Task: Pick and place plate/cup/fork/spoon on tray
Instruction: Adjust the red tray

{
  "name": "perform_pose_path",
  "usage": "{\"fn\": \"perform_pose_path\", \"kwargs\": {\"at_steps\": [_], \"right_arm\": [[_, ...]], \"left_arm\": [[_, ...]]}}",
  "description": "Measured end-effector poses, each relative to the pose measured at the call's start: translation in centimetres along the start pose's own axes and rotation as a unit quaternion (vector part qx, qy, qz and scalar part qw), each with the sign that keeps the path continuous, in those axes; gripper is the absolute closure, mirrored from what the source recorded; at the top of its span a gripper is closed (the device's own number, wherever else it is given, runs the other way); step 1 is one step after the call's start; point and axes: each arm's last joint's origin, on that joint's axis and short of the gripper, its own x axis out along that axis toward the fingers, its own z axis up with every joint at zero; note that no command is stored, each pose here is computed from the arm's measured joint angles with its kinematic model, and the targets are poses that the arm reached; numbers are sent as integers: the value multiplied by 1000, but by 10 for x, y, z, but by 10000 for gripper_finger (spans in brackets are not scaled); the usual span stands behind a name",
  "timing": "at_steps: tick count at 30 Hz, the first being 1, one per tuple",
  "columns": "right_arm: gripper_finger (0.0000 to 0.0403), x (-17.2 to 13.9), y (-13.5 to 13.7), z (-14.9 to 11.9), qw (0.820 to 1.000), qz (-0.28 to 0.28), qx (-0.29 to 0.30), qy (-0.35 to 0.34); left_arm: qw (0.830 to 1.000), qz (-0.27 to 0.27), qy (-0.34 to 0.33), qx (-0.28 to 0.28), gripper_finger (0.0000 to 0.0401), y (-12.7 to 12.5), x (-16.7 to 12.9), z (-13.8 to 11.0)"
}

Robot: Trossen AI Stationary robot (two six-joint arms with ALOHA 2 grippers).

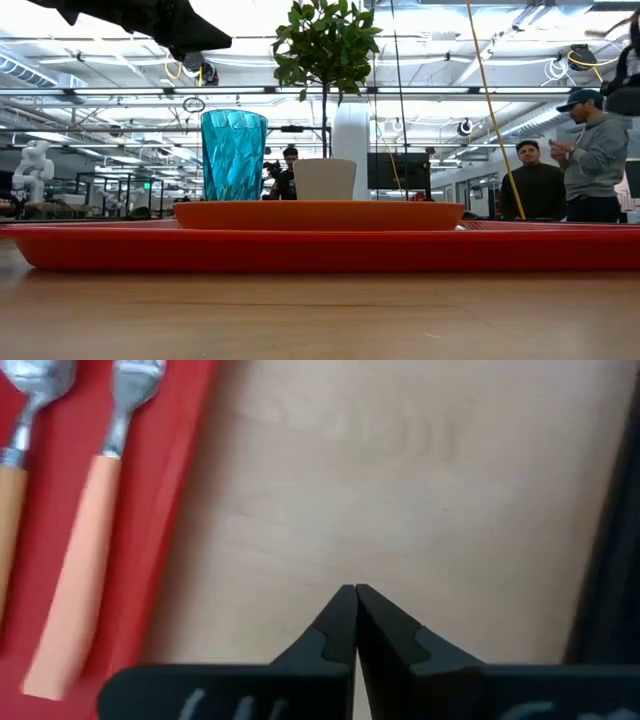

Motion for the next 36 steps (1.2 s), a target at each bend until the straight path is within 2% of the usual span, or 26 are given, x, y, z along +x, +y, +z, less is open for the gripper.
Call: {"fn": "perform_pose_path", "kwargs": {"at_steps": [5, 12, 18, 23, 27, 32, 36], "right_arm": [[403, 8, 1, 12, 999, 10, 28, 15], [403, 17, 13, 27, 999, 25, 16, -45], [403, 25, 28, 41, 999, 34, -34, 7], [403, 29, 29, 53, 998, 25, -54, -5], [403, 34, 34, 54, 997, 24, -69, -6], [403, 45, 40, 50, 996, 3, -83, 44], [403, 51, 44, 50, 994, 2, -88, 58]], "left_arm": [[1000, 0, 0, 0, 355, 0, 0, 0], [1000, 0, 1, -1, 355, 0, 0, 0], [1000, 0, -1, 0, 355, 0, 0, 0], [1000, 0, 0, 1, 355, 0, 0, 0], [1000, -1, 1, 1, 355, 0, 0, 0], [1000, -2, 7, 2, 355, 0, 0, -1], [1000, -2, 10, 2, 355, 0, 0, -2]]}}
